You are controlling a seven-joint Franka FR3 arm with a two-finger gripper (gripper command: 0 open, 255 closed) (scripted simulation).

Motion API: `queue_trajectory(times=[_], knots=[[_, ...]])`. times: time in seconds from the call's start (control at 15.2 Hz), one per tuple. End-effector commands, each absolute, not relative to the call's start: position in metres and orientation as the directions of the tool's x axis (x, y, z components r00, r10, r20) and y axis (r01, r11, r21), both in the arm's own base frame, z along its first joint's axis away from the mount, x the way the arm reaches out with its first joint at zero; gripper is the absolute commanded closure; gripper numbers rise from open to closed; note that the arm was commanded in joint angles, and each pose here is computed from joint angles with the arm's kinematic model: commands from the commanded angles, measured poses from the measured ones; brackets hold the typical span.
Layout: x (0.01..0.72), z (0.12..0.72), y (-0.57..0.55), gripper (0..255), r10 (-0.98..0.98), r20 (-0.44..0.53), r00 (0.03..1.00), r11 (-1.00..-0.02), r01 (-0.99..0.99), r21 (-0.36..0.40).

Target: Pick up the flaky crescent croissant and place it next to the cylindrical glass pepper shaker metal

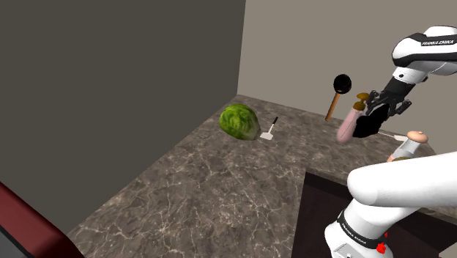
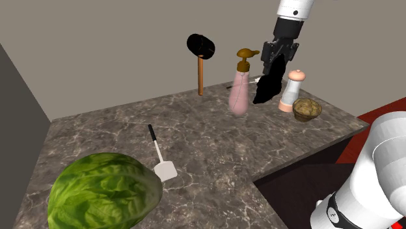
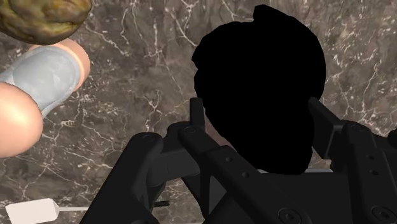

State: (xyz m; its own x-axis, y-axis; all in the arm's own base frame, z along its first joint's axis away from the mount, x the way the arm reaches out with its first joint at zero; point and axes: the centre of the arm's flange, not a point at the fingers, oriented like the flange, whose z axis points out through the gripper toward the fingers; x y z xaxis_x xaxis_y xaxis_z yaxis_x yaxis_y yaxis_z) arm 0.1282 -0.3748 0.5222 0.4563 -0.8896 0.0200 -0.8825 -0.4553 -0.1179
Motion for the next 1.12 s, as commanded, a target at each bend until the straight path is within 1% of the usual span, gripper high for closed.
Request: queue_trajectory(times=[0.0,1.06], knots=[[0.129,0.513,-0.374,255,-0.890,0.021,0.456,-0.455,-0.882,-0.118],[0.129,0.428,-0.374,255,-0.890,0.021,0.456,-0.455,-0.882,-0.118]])
